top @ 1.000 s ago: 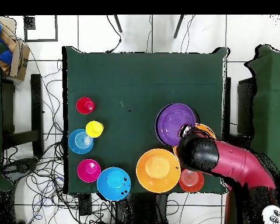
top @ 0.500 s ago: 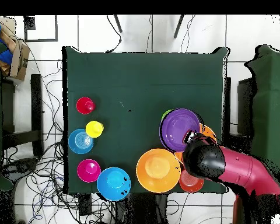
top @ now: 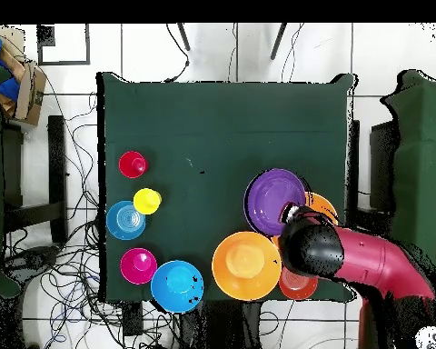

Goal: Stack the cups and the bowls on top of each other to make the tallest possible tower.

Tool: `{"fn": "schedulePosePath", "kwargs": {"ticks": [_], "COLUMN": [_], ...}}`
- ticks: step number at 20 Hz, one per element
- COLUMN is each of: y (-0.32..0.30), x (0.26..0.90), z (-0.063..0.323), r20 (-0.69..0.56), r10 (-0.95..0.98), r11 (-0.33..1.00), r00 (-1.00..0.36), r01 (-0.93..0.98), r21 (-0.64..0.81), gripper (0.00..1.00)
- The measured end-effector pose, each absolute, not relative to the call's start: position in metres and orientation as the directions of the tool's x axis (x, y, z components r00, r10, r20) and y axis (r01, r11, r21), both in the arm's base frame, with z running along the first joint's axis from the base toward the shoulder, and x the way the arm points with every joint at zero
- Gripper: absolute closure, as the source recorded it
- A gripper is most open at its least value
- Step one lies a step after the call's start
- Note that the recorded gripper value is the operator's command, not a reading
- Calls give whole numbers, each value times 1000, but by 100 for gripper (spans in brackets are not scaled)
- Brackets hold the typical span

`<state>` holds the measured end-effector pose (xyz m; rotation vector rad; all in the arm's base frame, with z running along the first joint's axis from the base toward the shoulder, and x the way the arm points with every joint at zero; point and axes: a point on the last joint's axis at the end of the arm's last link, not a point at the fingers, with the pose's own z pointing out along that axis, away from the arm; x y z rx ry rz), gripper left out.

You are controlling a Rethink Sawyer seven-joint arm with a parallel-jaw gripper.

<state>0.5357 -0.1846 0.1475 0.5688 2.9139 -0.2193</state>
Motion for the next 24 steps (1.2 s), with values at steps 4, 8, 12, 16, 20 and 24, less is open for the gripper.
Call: {"fn": "schedulePosePath", "kwargs": {"ticks": [4, 8, 12, 16, 20, 24], "y": [-187, -198, -216, -233, -244, -242], "x": [536, 534, 525, 514, 507, 506], "z": [147, 145, 147, 147, 145, 143], "r20": [-210, -242, -253, -251, -251, -252], "r10": [346, 348, 375, 393, 391, 370], "r11": [921, 919, 910, 901, 901, 911], "r00": [-914, -906, -892, -884, -886, -894], "r01": [374, 380, 407, 425, 423, 403], "r21": [-113, -103, -86, -85, -90, -91], "gripper": [100, 100, 100, 100, 100, 100]}}
